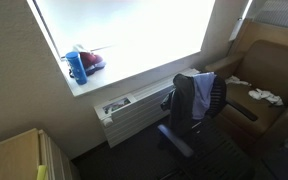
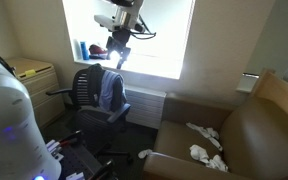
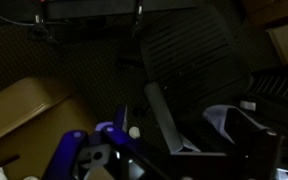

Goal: Remove the shirt from the back of the black chair and put it on the seat

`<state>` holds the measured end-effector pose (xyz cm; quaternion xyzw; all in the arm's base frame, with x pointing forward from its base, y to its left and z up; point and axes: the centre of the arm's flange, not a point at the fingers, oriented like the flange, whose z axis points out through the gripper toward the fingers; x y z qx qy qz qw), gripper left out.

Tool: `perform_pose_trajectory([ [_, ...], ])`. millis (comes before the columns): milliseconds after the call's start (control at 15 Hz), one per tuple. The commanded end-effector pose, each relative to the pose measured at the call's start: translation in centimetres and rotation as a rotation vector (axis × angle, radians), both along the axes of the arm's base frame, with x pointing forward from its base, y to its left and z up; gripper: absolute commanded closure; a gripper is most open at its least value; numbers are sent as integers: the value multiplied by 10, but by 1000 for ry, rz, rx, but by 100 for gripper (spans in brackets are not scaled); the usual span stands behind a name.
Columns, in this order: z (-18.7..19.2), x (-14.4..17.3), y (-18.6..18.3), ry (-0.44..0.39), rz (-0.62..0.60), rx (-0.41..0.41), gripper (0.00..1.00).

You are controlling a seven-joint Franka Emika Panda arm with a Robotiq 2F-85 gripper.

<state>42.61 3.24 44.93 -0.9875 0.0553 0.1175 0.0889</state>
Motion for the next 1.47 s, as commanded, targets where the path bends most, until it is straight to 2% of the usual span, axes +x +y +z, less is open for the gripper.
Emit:
perform_pose_trajectory([
  [0, -14, 4, 26, 20, 21, -53, 0],
  [133, -36, -17, 86, -15, 154, -158, 0],
  [467, -100, -89, 188, -78, 417, -292, 0],
  [600, -110, -104, 202, -111, 523, -363, 0],
  [667, -95, -97, 199, -80, 467, -317, 0],
  [867, -96, -103, 206, -86, 476, -329, 0],
  [933, -97, -97, 205, -115, 450, -331, 0],
  [1000, -108, -98, 220, -169, 462, -334, 0],
  [1067, -119, -102, 240, -203, 505, -333, 0],
  [1400, -163, -147, 362, -515, 703, -336, 0],
])
